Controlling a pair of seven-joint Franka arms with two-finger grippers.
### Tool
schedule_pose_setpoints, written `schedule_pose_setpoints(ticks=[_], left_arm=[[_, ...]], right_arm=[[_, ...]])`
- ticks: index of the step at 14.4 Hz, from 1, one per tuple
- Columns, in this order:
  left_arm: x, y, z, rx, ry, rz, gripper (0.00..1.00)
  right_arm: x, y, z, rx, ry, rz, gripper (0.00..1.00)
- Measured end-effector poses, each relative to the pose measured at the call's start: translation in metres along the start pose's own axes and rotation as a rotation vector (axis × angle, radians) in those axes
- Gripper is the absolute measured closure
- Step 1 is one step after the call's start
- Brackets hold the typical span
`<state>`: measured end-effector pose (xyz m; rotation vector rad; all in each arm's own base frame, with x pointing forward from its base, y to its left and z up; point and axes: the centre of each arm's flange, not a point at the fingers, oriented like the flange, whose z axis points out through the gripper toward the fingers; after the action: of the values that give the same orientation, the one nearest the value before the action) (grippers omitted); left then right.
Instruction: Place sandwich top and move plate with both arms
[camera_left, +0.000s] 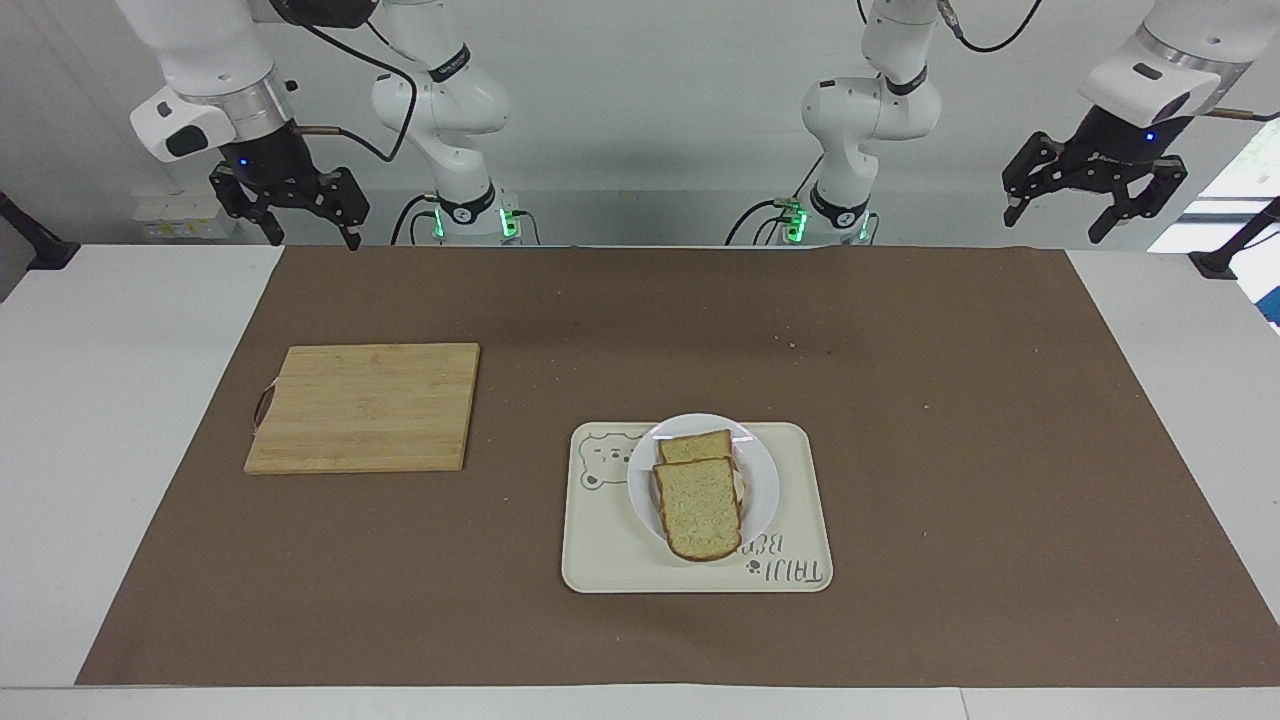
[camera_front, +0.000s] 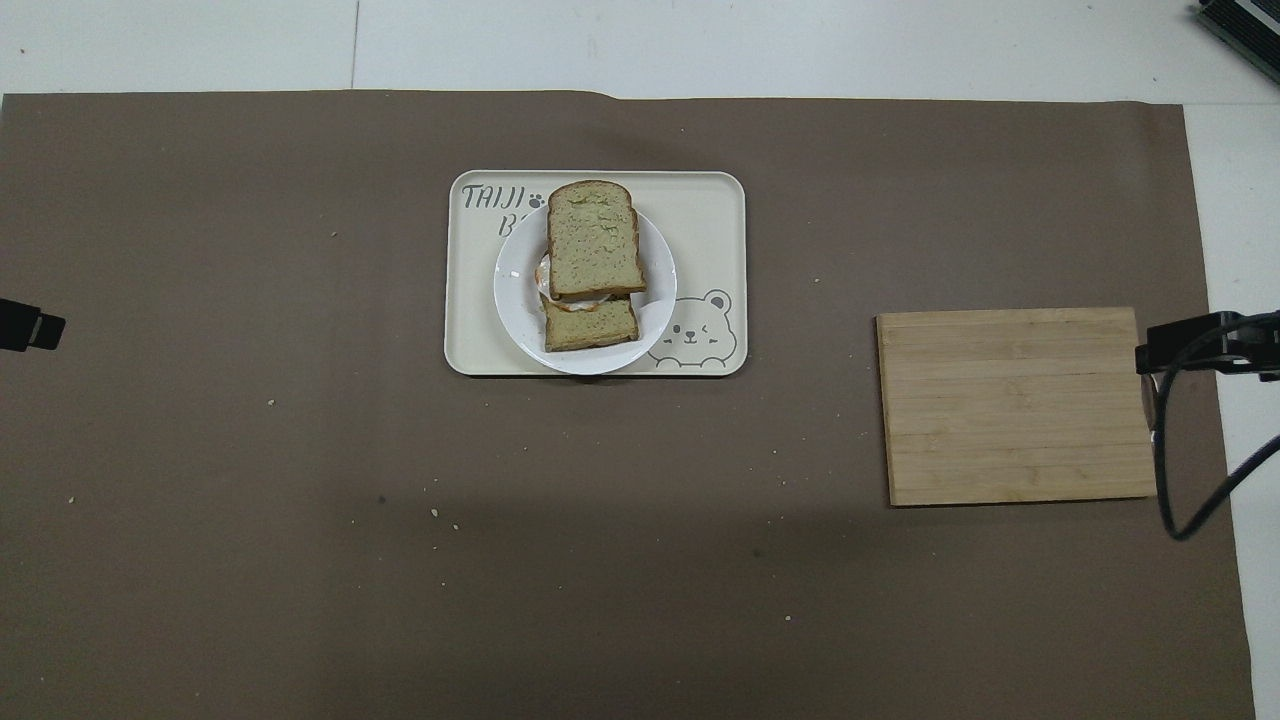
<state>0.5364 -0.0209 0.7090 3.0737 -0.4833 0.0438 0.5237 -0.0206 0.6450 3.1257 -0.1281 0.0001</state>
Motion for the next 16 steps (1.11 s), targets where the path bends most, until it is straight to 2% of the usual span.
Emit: schedule_pose_setpoints(ticks=[7,16], left_arm=[[-0.014,-0.021,0.003,0.001,-0.021,-0.047,0.0],[-0.025,-0.011,0.008,-0.01,-0.047,-0.034,0.0]], right_arm=[[0.0,0.0,0.0,0.0,-0.001,-0.004,0.0],[0.0,0.0,0.0,0.0,-0.002,-0.005,0.0]])
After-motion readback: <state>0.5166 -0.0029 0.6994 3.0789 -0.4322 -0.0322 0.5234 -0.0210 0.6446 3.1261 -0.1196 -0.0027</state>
